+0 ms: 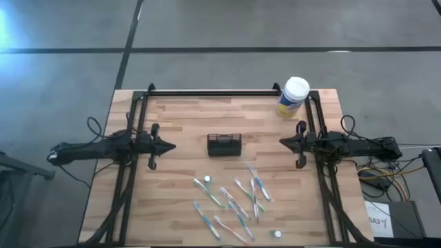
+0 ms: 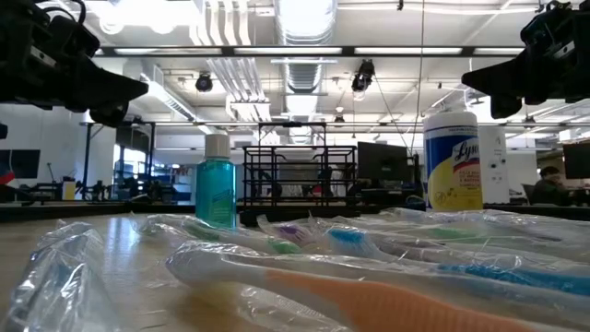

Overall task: Pick & Place toothbrushing station
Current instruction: Put the top blue mouthwash into the black mesh organizer

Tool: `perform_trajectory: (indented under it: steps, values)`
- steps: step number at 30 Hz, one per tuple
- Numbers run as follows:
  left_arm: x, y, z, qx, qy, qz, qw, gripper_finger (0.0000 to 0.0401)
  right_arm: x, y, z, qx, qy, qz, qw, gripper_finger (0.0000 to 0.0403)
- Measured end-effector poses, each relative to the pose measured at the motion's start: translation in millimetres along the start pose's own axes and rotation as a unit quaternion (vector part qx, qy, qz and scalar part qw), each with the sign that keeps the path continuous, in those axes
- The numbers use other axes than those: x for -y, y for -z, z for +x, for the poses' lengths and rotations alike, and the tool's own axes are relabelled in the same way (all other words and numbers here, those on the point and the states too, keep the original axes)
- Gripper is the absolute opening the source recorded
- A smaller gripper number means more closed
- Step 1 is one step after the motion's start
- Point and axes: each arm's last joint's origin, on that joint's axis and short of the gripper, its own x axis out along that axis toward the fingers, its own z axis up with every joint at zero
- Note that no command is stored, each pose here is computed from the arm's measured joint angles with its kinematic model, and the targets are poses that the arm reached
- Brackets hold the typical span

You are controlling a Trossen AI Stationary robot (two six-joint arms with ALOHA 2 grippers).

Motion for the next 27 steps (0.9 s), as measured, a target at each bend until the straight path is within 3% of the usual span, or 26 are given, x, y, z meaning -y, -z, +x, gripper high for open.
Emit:
perform_trajectory:
  steps: [16,22,27]
  values:
    - [-1.0,9.9,6.9,-0.061,-0.010,-0.043,0.997,0.0010,-0.1,0.0,0.0,0.000,-0.001,-0.028,1.000,0.0008]
    - [-2.8,12.4,8.6,-0.071,-0.043,-0.098,0.992,0.0006,-0.2,-2.5,0.0,0.012,-0.001,-0.030,0.999,0.0008]
    - [-0.7,-6.5,10.9,-0.076,-0.046,-0.115,0.989,0.0003,-0.3,-5.6,-0.2,0.028,-0.001,-0.045,0.999,0.0008]
